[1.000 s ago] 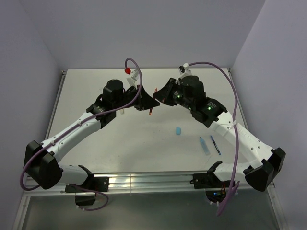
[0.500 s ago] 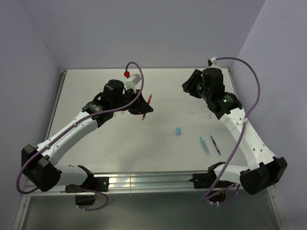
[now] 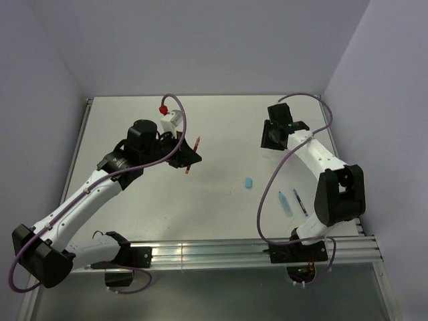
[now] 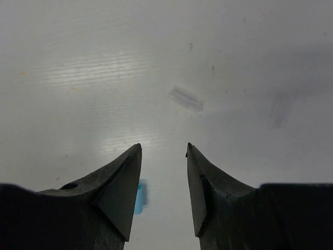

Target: Insert the pens into the pen caps

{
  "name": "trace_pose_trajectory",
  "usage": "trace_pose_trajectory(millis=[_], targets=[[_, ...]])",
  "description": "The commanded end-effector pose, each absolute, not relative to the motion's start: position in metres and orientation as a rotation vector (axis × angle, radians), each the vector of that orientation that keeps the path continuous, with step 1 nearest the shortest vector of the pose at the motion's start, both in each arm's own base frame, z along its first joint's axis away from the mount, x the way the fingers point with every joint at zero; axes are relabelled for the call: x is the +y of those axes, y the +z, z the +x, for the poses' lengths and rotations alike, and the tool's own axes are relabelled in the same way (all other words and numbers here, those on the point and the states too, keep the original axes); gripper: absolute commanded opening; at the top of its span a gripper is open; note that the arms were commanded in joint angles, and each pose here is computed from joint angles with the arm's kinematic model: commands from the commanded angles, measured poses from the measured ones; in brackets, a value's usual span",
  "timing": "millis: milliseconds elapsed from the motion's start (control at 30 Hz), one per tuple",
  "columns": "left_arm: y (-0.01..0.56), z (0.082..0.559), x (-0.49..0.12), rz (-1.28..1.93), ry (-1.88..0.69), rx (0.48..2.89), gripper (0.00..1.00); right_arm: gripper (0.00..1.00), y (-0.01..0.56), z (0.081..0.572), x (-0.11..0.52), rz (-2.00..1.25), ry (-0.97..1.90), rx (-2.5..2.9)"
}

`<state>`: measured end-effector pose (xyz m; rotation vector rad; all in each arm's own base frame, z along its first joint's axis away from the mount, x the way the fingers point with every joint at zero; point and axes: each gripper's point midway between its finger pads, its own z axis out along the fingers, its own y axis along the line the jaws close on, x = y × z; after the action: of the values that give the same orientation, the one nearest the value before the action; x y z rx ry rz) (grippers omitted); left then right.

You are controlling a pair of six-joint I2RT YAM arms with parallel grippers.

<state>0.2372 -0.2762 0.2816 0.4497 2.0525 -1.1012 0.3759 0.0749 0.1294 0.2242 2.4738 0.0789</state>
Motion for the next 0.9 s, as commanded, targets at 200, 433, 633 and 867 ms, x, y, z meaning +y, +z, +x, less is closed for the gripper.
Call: trace_pose_trajectory(millis=[200, 433, 633, 867], targets=[[0.279, 0.237, -0.27, 0.466, -1.105, 2.014, 0.0, 0.46, 0.099, 0.366, -0.012, 0.529, -0.207, 2.493], [0.274, 0.239, -0.269, 0.457, -1.119, 2.03, 0.0, 0.4, 0.084, 0.365, -0.048, 0.687, -0.228, 2.488], [0.273, 0.241, -0.268, 0.453, -1.12, 2.032, 0.0, 0.34, 0.066, 0.373, -0.054, 0.737, -0.208, 2.52], [0.269, 0.244, -0.268, 0.446, -1.127, 2.047, 0.0, 0.33, 0.046, 0.377, -0.058, 0.758, -0.21, 2.559]])
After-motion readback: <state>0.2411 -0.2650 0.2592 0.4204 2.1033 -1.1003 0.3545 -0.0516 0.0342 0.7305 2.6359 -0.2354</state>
